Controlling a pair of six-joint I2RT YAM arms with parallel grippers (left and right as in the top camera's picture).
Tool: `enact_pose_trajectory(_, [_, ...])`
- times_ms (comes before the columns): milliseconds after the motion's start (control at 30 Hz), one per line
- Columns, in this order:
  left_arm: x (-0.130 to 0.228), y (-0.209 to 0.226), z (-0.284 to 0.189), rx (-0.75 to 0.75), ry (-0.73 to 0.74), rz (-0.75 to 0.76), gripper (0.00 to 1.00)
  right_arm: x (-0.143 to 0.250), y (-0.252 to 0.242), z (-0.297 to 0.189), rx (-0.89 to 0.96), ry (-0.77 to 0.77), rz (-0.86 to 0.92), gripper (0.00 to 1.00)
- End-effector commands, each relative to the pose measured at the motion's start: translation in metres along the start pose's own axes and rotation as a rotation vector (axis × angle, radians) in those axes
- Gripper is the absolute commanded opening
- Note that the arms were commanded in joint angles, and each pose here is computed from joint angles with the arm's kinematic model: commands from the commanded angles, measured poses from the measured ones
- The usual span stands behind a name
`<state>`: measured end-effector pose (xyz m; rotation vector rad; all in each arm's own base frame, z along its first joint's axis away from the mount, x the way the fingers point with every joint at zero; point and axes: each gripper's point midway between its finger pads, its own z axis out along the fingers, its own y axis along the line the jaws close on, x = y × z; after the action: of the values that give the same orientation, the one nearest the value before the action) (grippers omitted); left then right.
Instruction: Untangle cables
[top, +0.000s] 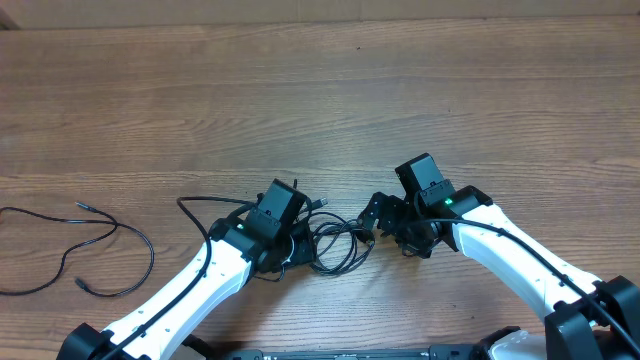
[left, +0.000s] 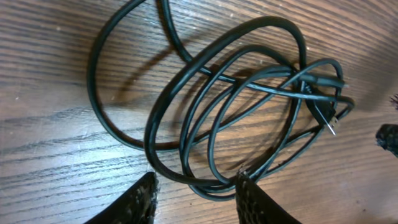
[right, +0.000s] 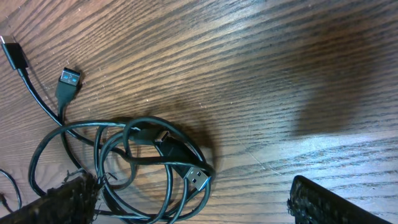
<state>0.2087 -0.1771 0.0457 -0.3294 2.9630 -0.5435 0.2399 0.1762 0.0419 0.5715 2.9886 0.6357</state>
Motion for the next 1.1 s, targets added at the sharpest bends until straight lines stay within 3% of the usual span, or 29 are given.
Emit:
enact_pose_trajectory(0, [0.004,0.019,0.009,-0.066,-0.018,-0.109,0.41,0.001,-0.001,0.002,0.005,-0.003,-0.005,0.97])
enact_pose_trajectory(300, [0.009,0.014,0.024,0.017,-0.012,-0.096,0.43,0.000,0.000,0.002,0.004,-0.003,-0.006,1.00])
enact_pose_trajectory(533, [0.014,0.020,0.039,-0.011,0.036,-0.055,0.31,0.000,0.000,0.002,0.004,-0.004,-0.006,1.00])
enact_pose_trajectory(600, [0.016,0.014,0.046,0.019,0.058,0.007,0.21,0.000,0.000,0.002,0.002,-0.005,-0.006,1.00])
enact_pose_trajectory(633, [0.014,0.012,0.047,0.030,0.056,0.040,0.08,0.000,0.000,0.002,0.001,-0.006,-0.006,1.00])
enact_pose_trajectory(667, [0.014,0.012,0.047,0.030,0.054,0.051,0.04,0.000,0.000,0.002,0.002,-0.005,-0.006,1.00])
enact_pose_trajectory(933, [-0.019,-0.028,0.017,0.066,-0.015,0.253,0.04,0.007,0.002,0.002,-0.014,0.032,-0.003,0.99])
enact_pose_trajectory(1067, [-0.046,-0.037,-0.014,-0.028,-0.088,0.264,0.04,0.015,0.009,0.001,-0.056,0.082,-0.003,0.95])
